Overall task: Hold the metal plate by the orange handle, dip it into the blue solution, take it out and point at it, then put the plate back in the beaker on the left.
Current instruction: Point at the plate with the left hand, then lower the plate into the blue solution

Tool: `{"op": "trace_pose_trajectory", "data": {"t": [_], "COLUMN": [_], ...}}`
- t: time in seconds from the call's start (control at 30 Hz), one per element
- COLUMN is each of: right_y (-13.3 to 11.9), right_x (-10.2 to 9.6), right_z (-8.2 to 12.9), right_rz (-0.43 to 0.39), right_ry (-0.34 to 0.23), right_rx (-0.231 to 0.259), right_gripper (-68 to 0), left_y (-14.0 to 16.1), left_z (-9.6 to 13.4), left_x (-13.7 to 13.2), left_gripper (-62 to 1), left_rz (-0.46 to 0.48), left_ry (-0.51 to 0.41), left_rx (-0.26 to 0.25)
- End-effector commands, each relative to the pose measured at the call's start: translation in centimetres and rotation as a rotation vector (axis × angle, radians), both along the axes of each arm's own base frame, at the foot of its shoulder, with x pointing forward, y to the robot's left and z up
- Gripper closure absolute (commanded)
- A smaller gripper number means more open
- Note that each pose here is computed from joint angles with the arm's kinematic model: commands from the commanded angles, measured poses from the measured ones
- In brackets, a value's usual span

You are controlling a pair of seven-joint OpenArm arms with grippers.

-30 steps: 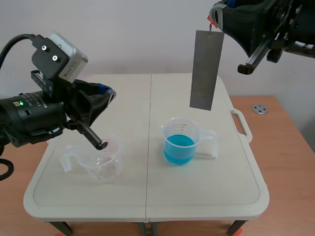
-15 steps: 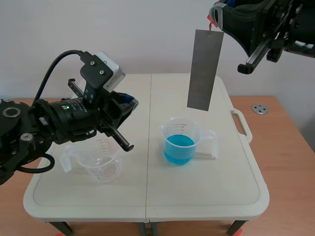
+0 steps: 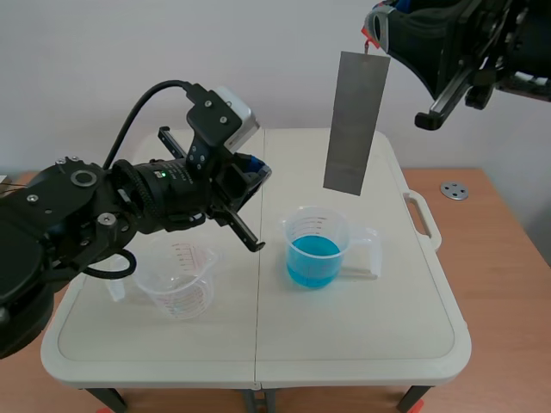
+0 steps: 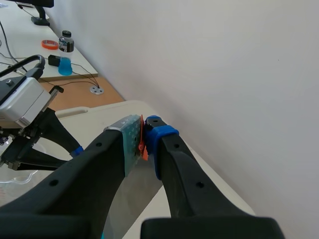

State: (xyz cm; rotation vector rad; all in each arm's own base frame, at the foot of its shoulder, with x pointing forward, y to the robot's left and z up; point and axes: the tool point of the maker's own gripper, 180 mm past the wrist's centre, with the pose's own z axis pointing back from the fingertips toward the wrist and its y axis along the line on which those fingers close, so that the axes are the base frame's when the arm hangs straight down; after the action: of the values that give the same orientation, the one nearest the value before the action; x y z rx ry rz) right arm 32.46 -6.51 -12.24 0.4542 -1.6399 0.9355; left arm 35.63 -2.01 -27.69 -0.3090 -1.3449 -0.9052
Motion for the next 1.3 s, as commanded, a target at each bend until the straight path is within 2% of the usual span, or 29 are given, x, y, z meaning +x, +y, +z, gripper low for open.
{"op": "trace_pose_trajectory", "data": {"t": [0.0,0.17,0.37,0.7,1.27], "right_y": [0.3,0.3,0.3,0.3,0.3], "right_x": [-0.3,-0.3,-0.3,-0.3,-0.3], "right_z": [1.3,1.3,1.3,1.3,1.4], "right_rz": [0.023,0.023,0.022,0.023,0.025], "right_ry": [-0.036,-0.036,-0.035,-0.036,-0.039], "right_rx": [0.025,0.025,0.024,0.025,0.029], "right_gripper": [-1.1,-1.1,-1.1,-1.1,-1.1], "left_y": [-1.0,-2.6,-3.6,-4.5,-4.3], "left_z": [1.3,1.2,1.8,2.2,2.0], "left_x": [0.0,-1.2,-1.3,-1.3,-1.5], "left_gripper": [-5.0,-5.0,-5.0,-5.0,-5.1], "left_rz": [-0.027,-0.108,-0.135,-0.163,-0.161], "left_ry": [-0.025,-0.002,-0.005,-0.023,-0.024], "left_rx": [-0.028,-0.036,-0.053,-0.032,-0.032]}}
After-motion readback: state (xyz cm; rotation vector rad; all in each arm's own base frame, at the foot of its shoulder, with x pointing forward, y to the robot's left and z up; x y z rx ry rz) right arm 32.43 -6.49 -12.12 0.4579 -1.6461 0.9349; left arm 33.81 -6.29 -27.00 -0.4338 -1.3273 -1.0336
